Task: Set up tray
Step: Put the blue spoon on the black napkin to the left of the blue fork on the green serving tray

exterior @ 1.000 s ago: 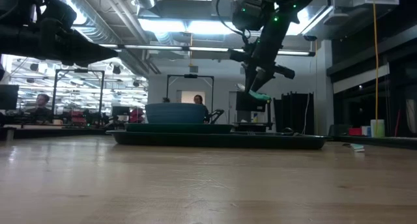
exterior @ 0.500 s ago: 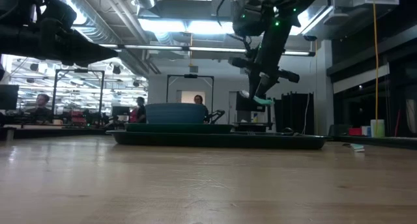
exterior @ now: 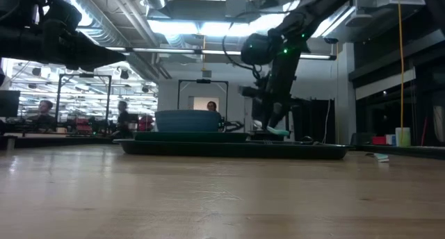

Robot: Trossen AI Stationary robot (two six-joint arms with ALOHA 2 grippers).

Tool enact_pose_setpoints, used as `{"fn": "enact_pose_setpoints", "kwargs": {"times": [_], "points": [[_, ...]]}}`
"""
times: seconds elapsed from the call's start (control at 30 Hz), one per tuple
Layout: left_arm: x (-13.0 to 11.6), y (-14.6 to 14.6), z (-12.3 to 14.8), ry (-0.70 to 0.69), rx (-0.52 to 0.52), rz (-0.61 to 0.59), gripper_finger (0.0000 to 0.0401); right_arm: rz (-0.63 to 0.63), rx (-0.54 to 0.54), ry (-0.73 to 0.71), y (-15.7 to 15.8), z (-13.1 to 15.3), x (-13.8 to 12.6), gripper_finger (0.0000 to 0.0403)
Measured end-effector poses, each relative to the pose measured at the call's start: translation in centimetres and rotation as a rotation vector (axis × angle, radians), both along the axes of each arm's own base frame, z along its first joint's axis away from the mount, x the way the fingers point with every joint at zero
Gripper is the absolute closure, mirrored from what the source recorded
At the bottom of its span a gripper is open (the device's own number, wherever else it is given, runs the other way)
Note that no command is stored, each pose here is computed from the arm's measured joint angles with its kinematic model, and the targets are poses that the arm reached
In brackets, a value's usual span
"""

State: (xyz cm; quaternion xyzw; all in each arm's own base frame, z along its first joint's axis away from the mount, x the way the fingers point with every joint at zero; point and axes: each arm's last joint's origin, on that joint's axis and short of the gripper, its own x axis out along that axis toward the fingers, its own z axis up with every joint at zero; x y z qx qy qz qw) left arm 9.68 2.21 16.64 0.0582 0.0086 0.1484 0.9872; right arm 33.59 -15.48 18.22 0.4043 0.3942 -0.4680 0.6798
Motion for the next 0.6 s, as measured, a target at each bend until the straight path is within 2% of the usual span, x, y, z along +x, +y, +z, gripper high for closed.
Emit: {"fn": "enact_pose_setpoints", "kwargs": {"times": [0.3,0.6], "points": [[0.00,0.00,0.00,0.000,0.000,0.000,0.0397,-0.023,0.048,-0.017,-1.05,-0.45,-0.33,0.0347],[0.00,0.00,0.00,0.000,0.000,-0.001,0.0397,-0.041,0.033,-0.027,-1.13,-0.41,-0.23,0.0347]]}}
